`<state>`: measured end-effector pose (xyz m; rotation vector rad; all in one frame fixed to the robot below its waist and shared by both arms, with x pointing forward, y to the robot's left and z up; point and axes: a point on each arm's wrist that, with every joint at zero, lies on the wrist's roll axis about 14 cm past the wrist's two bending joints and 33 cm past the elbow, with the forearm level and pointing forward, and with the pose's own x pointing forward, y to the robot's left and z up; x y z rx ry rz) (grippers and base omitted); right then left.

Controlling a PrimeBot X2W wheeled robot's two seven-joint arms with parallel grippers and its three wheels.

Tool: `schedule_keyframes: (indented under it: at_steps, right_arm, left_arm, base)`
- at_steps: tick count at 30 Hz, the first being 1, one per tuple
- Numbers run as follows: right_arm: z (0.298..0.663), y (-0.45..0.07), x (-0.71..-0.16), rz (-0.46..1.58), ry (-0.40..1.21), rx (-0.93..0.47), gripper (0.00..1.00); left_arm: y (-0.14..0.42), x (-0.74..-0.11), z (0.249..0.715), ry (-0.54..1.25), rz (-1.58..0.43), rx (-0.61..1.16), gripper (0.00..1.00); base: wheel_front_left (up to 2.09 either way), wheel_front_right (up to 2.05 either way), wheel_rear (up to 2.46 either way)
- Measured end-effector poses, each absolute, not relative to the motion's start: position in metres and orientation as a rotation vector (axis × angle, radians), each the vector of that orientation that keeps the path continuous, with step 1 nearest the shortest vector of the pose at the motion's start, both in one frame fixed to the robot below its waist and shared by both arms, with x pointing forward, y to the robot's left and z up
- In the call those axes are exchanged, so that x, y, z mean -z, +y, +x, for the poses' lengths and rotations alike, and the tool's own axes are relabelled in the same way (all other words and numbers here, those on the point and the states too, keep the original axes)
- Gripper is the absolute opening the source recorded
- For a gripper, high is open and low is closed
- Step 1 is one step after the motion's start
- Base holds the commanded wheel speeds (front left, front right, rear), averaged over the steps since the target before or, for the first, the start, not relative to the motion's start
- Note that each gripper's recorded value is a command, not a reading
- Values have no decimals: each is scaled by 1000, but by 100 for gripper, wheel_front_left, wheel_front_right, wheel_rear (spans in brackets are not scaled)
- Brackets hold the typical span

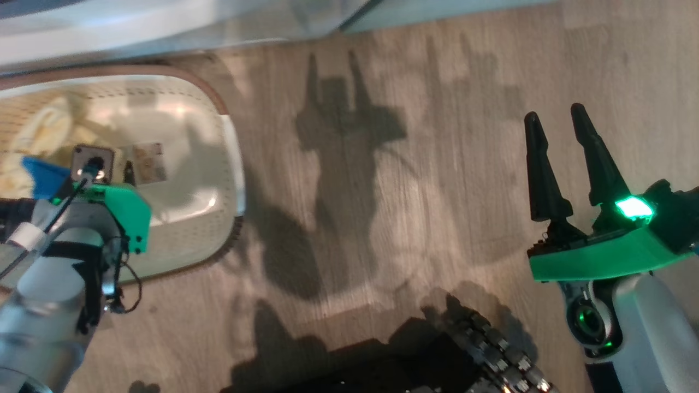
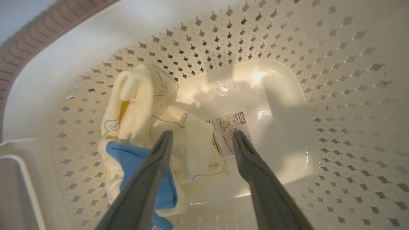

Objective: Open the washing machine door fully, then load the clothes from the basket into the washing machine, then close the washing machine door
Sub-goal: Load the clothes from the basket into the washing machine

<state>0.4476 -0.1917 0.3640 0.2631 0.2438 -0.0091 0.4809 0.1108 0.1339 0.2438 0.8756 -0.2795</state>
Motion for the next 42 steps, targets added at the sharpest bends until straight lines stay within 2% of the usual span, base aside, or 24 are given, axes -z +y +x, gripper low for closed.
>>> schedule_keyframes:
  at_steps: [17,26,27,28,29,37,42]
  right_arm:
    - [447,-201,-342,262,297,39,100]
    - [443,-201,-330,266,333,45,100]
    - [443,-201,-330,266,333,45,100]
    - [442,-200,-329,266,335,45,100]
    - [442,-200,-329,266,336,45,100]
    - [446,-197,-333,273,321,33,100]
    - [449,-193,-338,282,304,21,100]
  left_arm:
    - [130,-62,456,1109,332,238,100]
    - [134,-42,450,1180,289,194,100]
    - [134,-42,450,1180,289,194,69]
    - [133,-41,449,1187,280,195,19]
    - [133,-40,449,1192,276,192,0]
    - [132,-46,449,1172,263,185,0]
    - [129,-59,460,1087,238,189,0]
  base:
    - [0,0,0]
    - [0,0,0]
    - [0,0,0]
    - [0,0,0]
    - [0,0,0]
    - [0,0,0]
    - [0,0,0]
